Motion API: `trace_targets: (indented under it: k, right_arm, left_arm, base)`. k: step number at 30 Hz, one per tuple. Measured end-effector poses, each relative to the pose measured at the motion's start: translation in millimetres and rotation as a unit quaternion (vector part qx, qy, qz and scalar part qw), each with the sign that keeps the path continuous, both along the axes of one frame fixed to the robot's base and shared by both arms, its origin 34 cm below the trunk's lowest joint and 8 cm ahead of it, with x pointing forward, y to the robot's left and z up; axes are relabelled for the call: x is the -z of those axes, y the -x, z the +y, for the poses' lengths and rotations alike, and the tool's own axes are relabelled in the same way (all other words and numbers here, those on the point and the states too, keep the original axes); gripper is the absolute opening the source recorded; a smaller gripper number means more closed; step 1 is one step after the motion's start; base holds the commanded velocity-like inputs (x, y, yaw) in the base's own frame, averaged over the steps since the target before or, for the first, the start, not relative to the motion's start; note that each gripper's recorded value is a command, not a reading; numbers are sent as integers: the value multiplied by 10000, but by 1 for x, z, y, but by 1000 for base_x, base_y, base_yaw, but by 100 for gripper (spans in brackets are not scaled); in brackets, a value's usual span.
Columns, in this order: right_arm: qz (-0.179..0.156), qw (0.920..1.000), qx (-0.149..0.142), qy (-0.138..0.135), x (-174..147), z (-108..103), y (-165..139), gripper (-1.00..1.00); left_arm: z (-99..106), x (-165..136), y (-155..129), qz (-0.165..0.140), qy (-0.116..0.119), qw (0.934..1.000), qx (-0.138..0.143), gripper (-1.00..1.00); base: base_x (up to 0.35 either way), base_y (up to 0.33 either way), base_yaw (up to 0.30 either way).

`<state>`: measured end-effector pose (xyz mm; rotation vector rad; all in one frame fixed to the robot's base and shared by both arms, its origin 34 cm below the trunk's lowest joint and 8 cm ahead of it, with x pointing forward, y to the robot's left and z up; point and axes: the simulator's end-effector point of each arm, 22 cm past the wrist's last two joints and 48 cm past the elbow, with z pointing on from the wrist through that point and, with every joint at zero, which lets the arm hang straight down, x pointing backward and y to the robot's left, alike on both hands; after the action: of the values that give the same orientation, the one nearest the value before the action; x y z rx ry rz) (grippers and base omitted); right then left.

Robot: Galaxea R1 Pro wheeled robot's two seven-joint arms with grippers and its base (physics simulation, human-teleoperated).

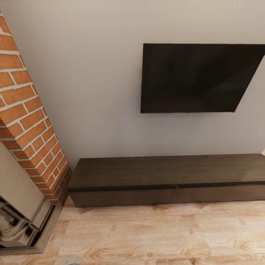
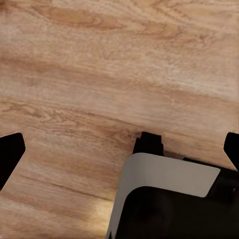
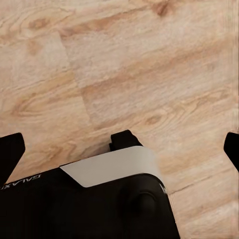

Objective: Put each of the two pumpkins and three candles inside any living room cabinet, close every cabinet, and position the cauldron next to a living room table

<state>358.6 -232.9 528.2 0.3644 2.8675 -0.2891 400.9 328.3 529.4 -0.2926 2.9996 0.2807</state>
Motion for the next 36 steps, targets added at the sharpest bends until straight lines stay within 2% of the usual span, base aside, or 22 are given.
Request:
trace_targets:
  k: [4, 10, 13, 17, 23, 32, 36]
  right_arm:
    - [139, 9998, 9, 123, -1, -11, 19, 100]
    - [180, 9997, 8, 191, -8, -19, 26, 100]
    - [196, 9996, 8, 200, -12, -20, 28, 100]
    - [403, 9988, 2, 287, -13, -28, 50, 100]
    - [443, 9979, 29, 479, -18, -42, 73, 100]
    - [605, 9965, -10, 572, -17, -50, 96, 100]
    - [773, 9953, -20, 576, -16, -50, 120, 100]
  left_arm:
    - [0, 1, 29, 215, -22, 9998, 40, 100]
    - [4, -2, 56, 126, -162, 9997, 134, 100]
    - [4, -3, 72, 189, -184, 9995, 191, 100]
    - [4, -5, 98, 328, -192, 9990, 221, 100]
    - [0, -9, 134, 540, -170, 9981, 249, 100]
    - [3, -8, 170, 756, -188, 9967, 242, 100]
    - [2, -8, 180, 817, -179, 9962, 242, 100]
  base:
    - [0, 0, 0]
    - [0, 0, 0]
    - [0, 0, 0]
    - [0, 0, 0]
    - [0, 0, 0]
    - [0, 0, 0]
    - [0, 0, 0]
